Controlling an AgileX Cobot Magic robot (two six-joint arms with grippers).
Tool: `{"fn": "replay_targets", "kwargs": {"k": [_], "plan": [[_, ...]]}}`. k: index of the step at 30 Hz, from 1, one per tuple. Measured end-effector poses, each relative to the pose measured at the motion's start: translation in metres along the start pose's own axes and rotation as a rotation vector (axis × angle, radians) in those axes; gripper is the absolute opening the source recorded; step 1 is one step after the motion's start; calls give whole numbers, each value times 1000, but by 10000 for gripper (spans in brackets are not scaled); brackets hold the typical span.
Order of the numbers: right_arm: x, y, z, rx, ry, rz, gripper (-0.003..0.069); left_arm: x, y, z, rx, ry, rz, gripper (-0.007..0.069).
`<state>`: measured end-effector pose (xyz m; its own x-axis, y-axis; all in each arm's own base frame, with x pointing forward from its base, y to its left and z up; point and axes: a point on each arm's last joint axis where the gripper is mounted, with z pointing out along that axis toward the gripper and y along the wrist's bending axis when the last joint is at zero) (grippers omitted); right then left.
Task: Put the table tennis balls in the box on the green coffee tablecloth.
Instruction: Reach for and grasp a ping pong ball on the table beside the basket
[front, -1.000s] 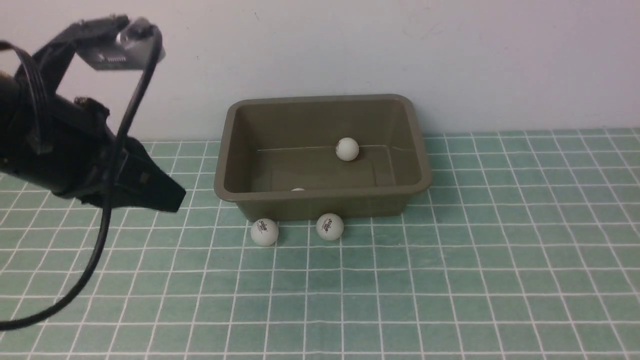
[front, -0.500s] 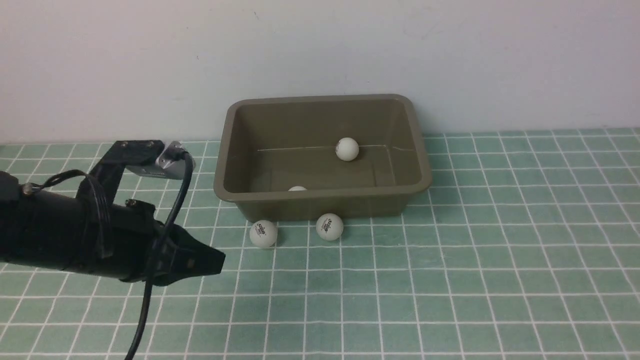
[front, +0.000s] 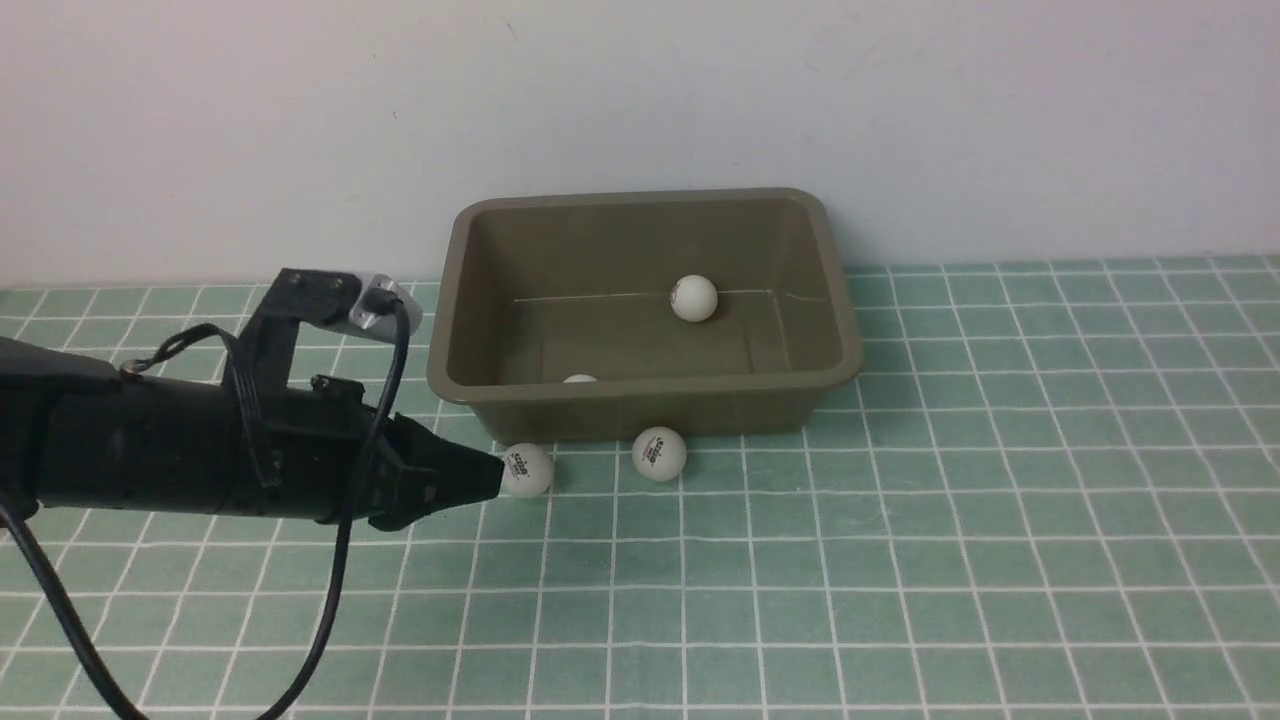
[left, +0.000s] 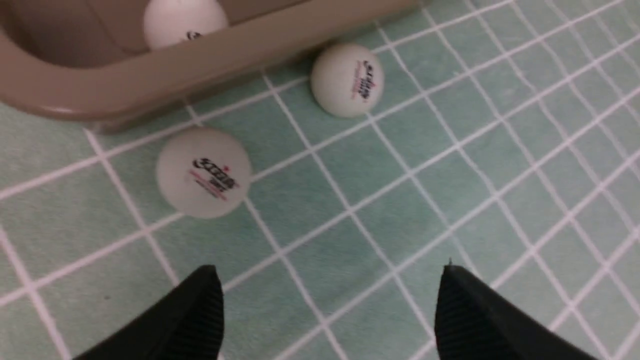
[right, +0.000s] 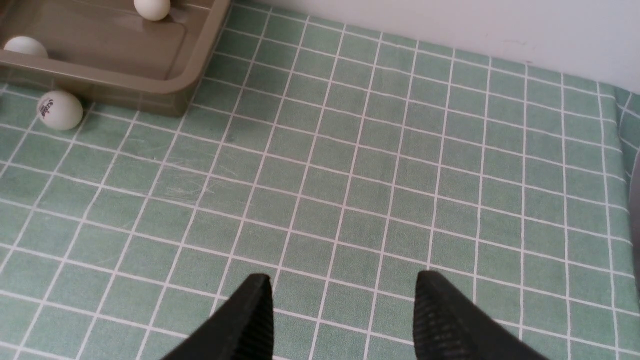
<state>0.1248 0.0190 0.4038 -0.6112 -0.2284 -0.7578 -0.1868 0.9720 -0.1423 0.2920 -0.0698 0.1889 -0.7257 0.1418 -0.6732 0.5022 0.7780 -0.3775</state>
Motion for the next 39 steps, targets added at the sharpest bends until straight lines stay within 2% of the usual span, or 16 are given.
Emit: {"fn": "replay_targets", "kwargs": {"k": [6, 14, 21, 25, 39], "plan": [[0, 0, 0, 0, 0, 0, 356, -1, -20, 21, -134, 8, 83, 510], [0, 0, 0, 0, -1, 0, 356, -1, -24, 34, -288, -24, 38, 510], [-1, 0, 0, 0, -7, 0, 356, 16, -10, 57, -305, 57, 33, 510], [-1, 0, 0, -1, -7, 1, 356, 22, -8, 64, -282, 87, 82, 510], [-1, 1, 0, -6, -8, 3, 356, 3, -6, 72, -278, 49, 128, 510]]}}
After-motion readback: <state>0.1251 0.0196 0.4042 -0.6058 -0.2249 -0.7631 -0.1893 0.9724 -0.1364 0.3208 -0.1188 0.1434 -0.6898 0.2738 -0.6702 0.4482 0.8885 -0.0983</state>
